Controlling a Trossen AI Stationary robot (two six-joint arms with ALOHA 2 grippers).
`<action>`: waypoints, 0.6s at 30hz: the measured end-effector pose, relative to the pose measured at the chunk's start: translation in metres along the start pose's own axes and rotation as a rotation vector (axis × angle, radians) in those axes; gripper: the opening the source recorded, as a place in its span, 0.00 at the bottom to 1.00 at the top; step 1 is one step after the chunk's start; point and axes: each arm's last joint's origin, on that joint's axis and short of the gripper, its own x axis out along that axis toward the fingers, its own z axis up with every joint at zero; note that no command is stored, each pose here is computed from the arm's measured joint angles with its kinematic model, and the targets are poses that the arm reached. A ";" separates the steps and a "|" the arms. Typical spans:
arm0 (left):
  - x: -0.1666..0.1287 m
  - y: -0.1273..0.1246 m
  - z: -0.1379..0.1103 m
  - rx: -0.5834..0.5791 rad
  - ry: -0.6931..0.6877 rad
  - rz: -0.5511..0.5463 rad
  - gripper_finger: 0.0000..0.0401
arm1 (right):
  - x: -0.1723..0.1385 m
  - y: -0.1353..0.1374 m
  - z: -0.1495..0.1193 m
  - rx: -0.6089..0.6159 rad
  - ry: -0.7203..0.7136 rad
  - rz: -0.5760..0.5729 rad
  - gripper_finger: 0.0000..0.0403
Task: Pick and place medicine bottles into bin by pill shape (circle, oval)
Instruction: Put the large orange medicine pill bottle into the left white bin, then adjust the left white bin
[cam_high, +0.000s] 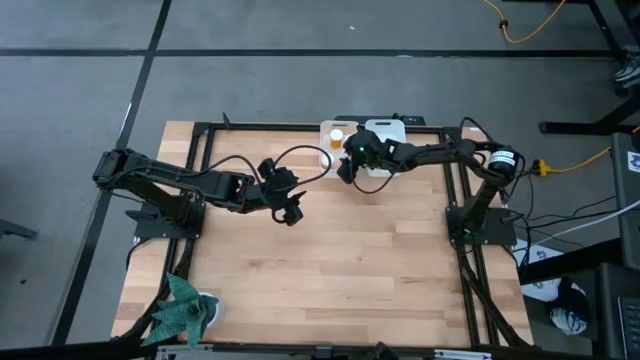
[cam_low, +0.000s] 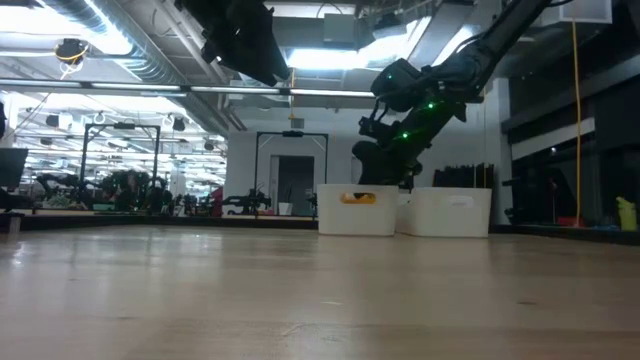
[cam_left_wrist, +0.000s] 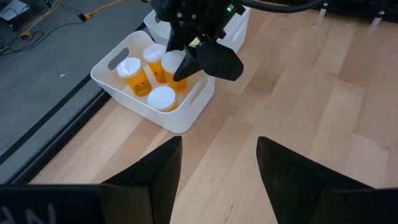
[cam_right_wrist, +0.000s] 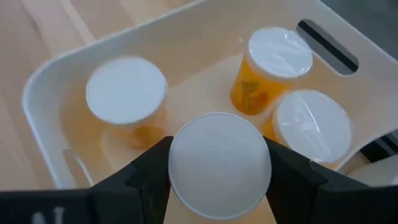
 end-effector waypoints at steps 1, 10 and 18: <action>0.000 0.000 0.000 0.000 0.000 0.000 0.50 | 0.000 0.000 0.001 0.001 -0.006 0.000 0.52; 0.000 0.000 0.000 0.001 0.000 0.000 0.50 | 0.000 0.000 0.001 0.002 -0.011 0.001 0.64; 0.000 0.000 0.000 0.002 0.003 0.001 0.50 | -0.022 0.002 0.022 0.006 -0.040 0.075 0.66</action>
